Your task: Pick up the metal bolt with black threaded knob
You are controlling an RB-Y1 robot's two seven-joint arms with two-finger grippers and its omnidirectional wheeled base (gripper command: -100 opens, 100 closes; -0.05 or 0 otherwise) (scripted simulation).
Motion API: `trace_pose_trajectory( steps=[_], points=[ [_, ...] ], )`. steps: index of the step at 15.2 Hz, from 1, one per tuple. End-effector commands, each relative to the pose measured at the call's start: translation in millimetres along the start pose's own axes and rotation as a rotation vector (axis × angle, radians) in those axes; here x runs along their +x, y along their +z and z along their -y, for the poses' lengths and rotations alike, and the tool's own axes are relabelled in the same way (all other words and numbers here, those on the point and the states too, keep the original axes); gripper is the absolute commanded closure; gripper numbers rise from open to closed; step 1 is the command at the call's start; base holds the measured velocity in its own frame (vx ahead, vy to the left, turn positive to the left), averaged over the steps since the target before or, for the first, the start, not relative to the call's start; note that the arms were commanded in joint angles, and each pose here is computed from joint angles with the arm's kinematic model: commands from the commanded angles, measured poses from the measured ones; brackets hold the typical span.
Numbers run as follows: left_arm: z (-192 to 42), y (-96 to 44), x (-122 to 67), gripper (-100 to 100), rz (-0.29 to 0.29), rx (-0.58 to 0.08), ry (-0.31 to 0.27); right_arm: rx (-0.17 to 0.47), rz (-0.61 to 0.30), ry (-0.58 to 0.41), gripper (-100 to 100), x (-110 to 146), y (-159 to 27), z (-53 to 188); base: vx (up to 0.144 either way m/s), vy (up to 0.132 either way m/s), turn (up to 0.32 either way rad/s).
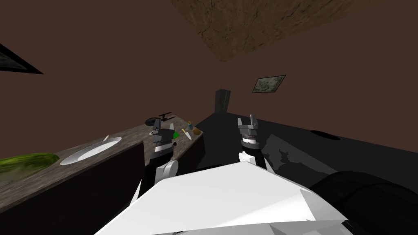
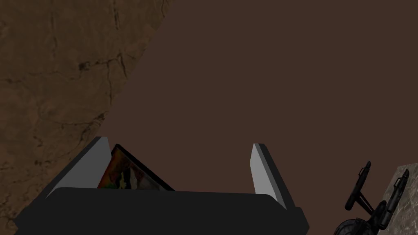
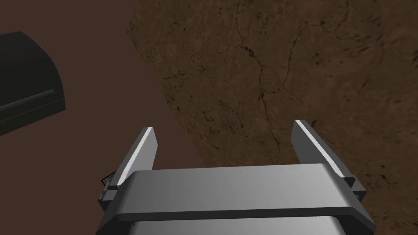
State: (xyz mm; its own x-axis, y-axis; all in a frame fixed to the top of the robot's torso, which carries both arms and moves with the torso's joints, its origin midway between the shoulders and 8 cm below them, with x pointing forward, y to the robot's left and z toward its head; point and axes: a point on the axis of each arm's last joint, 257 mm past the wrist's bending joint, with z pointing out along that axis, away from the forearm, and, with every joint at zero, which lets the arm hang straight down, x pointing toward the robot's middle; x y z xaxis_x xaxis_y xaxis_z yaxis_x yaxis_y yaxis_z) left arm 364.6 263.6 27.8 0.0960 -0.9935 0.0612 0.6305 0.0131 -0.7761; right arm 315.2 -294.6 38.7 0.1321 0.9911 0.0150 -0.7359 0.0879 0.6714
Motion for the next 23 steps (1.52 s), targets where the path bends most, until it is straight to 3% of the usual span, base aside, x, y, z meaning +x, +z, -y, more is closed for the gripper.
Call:
trace_pose_trajectory(
  steps=[1, 8, 12, 15, 16, 17, 18, 23],
  points=[
    [-5, -0.9, 2.8, -100, -0.033, -0.018, 0.006, 0.000, 0.000, 0.000, 0, 0, 0.0, 0, 0.000, -0.001, -0.014],
    [-34, -5.7, 6.0, -100, -0.119, -0.120, -0.004, 0.000, 0.000, 0.000, 0, 0, 0.0, 0, -0.001, 0.002, -0.028],
    [-68, -12.8, 1.4, -100, -0.167, -0.244, -0.035, 0.000, 0.000, 0.000, 0, 0, 0.0, 0, -0.002, 0.003, -0.044],
    [-81, -16.3, -1.6, -100, -0.178, -0.294, -0.048, 0.000, 0.000, 0.000, 0, 0, 0.0, 0, -0.001, 0.003, -0.040],
    [-94, -20.2, -5.4, -100, -0.186, -0.346, -0.063, 0.000, 0.000, 0.000, 0, 0, 0.0, 0, -0.001, 0.002, -0.056],
    [-94, -20.2, -5.4, -100, -0.186, -0.346, -0.063, 0.000, 0.000, 0.000, 0, 0, 0.0, 0, -0.001, 0.003, -0.047],
    [-106, -24.1, -9.9, -100, -0.191, -0.395, -0.078, 0.000, 0.000, 0.000, 0, 0, 0.0, 0, 0.000, 0.003, -0.048],
    [-136, -35.4, -21.8, -100, -0.190, -0.518, -0.110, 0.000, 0.000, 0.000, 0, 0, 0.0, 0, -0.001, 0.004, -0.051]
  ],
)
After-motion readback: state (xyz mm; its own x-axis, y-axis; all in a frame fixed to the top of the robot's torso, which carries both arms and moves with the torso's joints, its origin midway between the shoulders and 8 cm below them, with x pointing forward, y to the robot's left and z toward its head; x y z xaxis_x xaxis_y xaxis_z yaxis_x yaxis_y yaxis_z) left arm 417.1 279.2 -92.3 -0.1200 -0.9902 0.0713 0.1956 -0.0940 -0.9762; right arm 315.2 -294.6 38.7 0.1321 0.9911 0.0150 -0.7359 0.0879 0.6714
